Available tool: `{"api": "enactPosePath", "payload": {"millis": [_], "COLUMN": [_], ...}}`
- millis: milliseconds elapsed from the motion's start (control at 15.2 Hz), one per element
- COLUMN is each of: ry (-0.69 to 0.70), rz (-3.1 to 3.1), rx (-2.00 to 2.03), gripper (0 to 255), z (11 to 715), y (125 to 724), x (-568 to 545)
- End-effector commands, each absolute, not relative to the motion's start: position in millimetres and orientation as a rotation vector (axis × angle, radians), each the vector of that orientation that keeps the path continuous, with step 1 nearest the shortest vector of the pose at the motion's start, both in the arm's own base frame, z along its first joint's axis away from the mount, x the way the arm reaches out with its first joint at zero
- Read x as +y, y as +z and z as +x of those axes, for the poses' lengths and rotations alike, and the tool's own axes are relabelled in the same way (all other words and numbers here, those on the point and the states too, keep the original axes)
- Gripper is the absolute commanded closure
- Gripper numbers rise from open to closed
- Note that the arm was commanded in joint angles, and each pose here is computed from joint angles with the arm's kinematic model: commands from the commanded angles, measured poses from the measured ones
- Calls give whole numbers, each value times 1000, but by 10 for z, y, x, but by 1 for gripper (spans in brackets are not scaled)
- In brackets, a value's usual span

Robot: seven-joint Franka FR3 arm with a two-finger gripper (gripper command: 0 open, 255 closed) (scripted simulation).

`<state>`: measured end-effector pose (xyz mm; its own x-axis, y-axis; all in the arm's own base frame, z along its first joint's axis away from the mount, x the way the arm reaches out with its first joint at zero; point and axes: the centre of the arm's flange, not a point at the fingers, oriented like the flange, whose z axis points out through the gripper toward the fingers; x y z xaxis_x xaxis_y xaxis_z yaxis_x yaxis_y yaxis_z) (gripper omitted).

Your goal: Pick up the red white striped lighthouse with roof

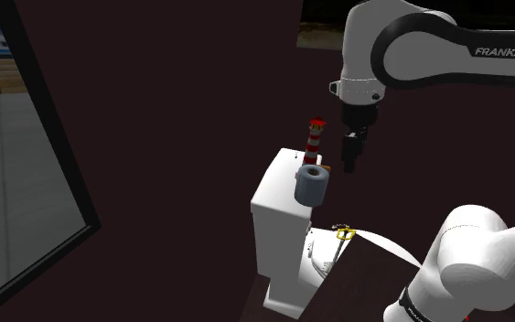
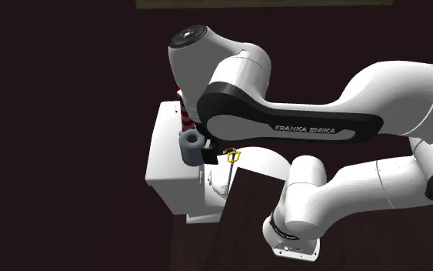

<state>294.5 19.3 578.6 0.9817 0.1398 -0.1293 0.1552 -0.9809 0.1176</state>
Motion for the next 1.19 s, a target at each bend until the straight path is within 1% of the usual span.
{"api": "enactPosePath", "payload": {"millis": [0,528,1122], "ry": [-182,-27,140], "rz": [3000,2944,2858], "rx": [224,25,-190], "gripper": [0,0,0], "z": [2945,3602,4258], "y": [5786,5672,5680], "x": [193,-389,-1138]}}
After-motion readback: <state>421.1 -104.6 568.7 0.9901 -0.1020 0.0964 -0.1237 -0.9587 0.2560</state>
